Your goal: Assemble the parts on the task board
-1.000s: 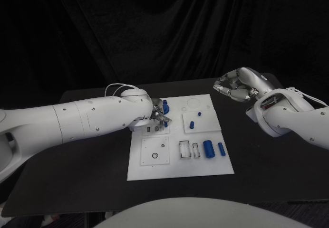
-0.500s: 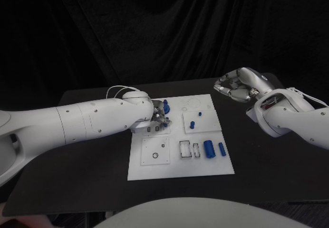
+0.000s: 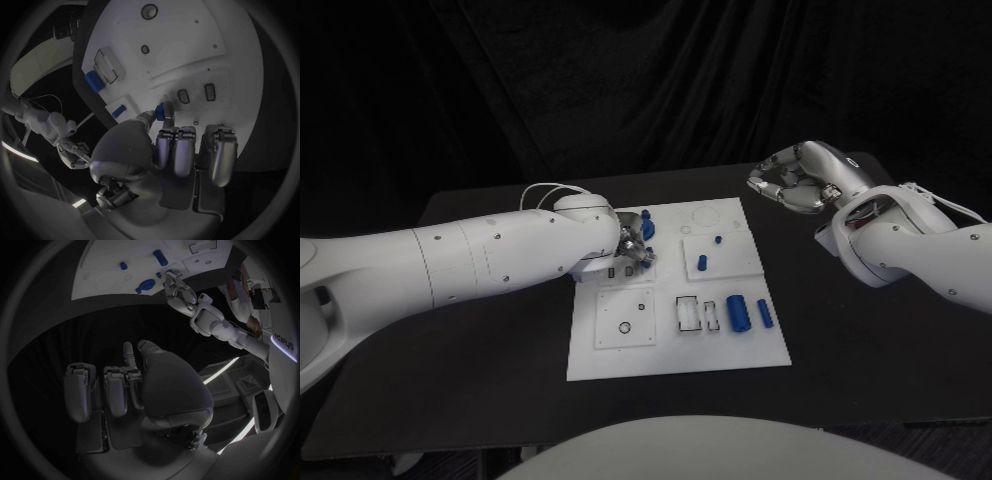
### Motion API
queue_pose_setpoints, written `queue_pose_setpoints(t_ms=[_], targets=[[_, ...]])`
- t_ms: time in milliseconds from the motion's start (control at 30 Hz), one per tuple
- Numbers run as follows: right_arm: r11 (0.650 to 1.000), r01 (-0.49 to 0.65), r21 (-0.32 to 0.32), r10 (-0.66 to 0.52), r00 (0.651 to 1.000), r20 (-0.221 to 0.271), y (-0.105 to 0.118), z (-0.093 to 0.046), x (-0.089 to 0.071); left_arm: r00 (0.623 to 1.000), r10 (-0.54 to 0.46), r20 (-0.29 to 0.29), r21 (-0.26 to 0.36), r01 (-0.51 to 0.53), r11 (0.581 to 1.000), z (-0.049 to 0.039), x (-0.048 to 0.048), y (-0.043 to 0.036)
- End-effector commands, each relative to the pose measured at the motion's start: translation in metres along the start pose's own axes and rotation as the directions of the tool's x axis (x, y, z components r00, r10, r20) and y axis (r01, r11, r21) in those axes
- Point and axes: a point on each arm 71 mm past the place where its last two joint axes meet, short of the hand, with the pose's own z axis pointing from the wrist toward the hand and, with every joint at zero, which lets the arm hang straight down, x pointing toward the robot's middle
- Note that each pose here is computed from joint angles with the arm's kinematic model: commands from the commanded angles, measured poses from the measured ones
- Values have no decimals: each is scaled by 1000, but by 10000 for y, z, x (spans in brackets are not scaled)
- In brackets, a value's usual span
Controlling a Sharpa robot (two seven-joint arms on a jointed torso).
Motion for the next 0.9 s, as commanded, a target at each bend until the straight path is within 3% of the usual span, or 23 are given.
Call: queue_pose_setpoints(t_ms=[33, 600, 900], targets=[[1000, 1, 17, -2, 1000, 18, -11, -2, -20, 999, -21, 27, 27, 20, 999, -19, -2, -13], [999, 5, 34, -5, 1000, 10, -58, -28, -36, 991, -99, 95, 31, 96, 995, -305, 38, 289], [999, 6, 41, -6, 1000, 1, -77, -38, -33, 985, -120, 123, 15, 119, 993, -329, 12, 409]])
